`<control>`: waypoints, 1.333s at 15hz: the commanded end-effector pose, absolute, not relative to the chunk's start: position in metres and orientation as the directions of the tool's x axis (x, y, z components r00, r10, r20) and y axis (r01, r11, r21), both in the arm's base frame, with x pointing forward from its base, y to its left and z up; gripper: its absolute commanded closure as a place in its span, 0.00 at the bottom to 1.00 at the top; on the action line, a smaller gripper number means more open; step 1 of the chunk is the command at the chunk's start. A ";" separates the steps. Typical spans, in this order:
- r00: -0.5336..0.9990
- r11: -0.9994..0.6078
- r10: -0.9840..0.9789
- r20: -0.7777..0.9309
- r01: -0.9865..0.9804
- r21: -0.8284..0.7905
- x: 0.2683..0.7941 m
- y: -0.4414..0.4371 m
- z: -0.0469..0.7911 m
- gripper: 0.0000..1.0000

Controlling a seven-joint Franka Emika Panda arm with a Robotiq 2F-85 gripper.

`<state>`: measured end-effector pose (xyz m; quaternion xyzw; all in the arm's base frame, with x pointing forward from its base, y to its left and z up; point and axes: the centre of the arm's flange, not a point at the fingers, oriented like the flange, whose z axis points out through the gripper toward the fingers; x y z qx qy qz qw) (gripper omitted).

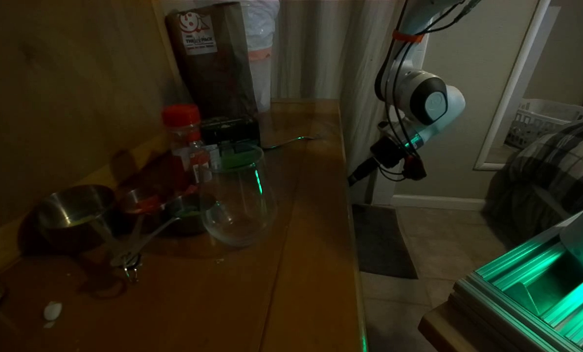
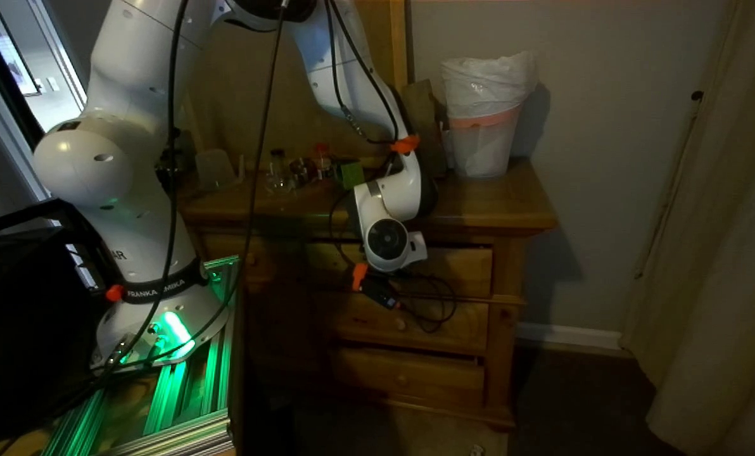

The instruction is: Open the top right drawer, remove the brown packet from the drawer and put it on the dresser

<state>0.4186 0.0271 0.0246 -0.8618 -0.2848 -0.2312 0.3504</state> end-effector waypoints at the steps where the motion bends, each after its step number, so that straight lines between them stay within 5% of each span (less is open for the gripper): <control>1: 0.725 -0.598 0.305 0.617 0.650 -0.468 0.429 0.028 0.002 0.00; 3: 0.728 -0.595 0.301 0.615 0.648 -0.475 0.430 0.030 -0.005 0.00; 4: 0.729 -0.595 0.302 0.614 0.648 -0.477 0.431 0.031 -0.007 0.23; 8: 0.730 -0.593 0.303 0.613 0.648 -0.478 0.433 0.031 -0.015 0.48; 10: 0.731 -0.592 0.303 0.612 0.647 -0.480 0.434 0.031 -0.017 0.11; 14: 0.728 -0.588 0.300 0.617 0.650 -0.481 0.436 0.032 -0.019 0.00; 15: 0.725 -0.587 0.300 0.620 0.652 -0.479 0.437 0.032 -0.020 0.00; 16: 0.723 -0.585 0.298 0.623 0.655 -0.479 0.437 0.031 -0.020 0.25; 18: 0.717 -0.581 0.301 0.629 0.661 -0.475 0.437 0.031 -0.019 0.27; 20: 0.711 -0.580 0.308 0.633 0.667 -0.467 0.438 0.029 -0.019 0.40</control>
